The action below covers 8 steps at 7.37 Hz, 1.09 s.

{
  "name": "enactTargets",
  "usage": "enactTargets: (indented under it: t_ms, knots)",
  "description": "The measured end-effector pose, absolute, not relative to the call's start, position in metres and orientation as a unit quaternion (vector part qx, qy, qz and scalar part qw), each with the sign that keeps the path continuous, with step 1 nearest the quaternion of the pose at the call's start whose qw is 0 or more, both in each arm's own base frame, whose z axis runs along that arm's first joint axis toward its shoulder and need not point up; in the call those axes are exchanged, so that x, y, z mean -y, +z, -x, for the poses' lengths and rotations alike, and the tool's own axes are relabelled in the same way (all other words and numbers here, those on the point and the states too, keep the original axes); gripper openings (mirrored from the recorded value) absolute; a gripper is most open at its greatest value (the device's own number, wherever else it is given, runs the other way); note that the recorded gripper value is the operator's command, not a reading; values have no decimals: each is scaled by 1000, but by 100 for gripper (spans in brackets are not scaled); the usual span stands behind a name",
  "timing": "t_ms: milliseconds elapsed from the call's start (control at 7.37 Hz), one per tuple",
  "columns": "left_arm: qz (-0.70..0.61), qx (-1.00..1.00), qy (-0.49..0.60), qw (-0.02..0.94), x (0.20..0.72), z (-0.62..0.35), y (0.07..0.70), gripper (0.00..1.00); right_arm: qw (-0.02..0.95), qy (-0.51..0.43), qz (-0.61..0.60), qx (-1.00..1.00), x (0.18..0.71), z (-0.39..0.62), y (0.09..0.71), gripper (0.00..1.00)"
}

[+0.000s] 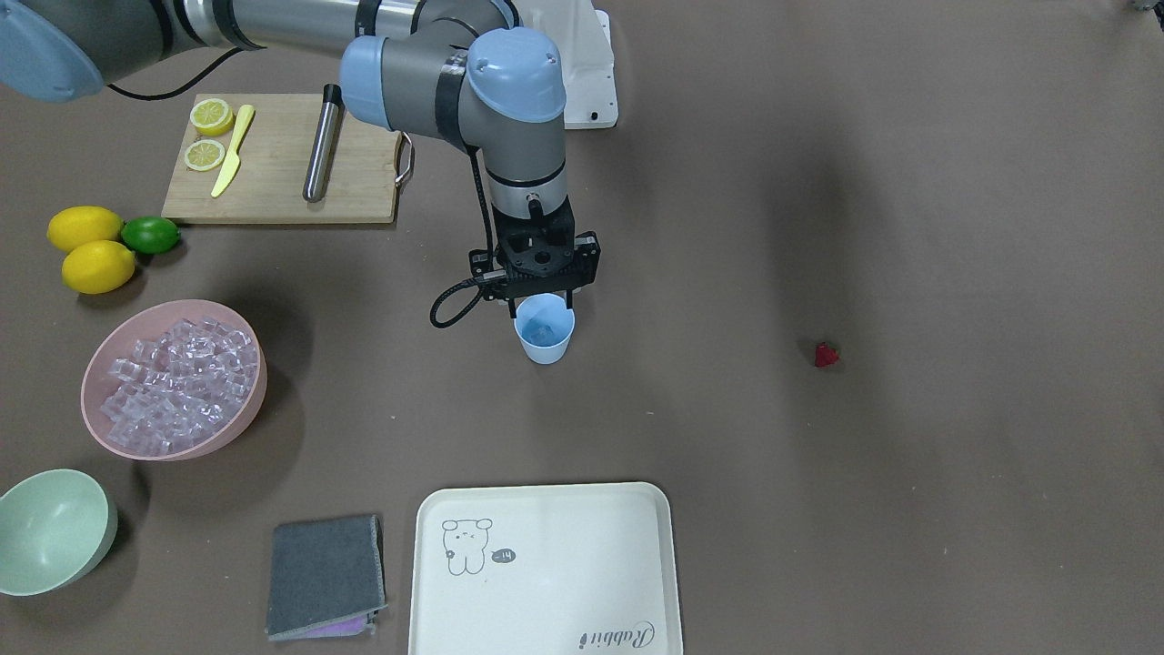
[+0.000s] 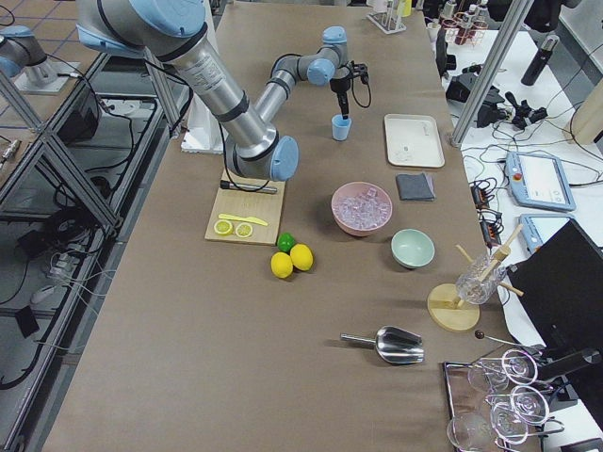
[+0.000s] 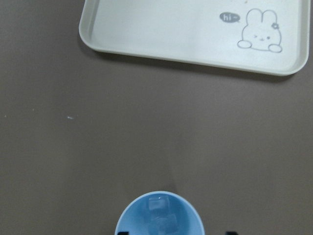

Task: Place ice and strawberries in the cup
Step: 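Move the right gripper back over the pink ice bowl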

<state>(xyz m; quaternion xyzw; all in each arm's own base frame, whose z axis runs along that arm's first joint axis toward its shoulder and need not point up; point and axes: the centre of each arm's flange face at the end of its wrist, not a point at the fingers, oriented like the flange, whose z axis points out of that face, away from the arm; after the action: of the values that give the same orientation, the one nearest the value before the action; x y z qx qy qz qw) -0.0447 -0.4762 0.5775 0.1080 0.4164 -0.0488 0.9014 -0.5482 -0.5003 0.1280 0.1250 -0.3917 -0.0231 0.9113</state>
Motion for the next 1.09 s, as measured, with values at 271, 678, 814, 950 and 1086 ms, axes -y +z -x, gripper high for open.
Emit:
enactTargets:
  t_ms: [271, 678, 814, 950, 1086]
  knots:
    - [-110, -417, -49, 901, 477, 45, 575, 98, 908, -25, -113, 401, 547, 482, 137, 72]
    - [-111, -416, -48, 901, 477, 45, 574, 98, 915, -94, -121, 372, 575, 342, 252, 72]
    - [-111, -417, -47, 901, 478, 44, 574, 98, 920, -104, -114, 360, 574, 316, 290, 72]
    - [-112, -417, -47, 901, 478, 44, 573, 98, 926, -105, -102, 349, 570, 301, 323, 73]
    - [-113, -417, -47, 901, 479, 44, 573, 98, 931, -103, -89, 340, 564, 291, 351, 75]
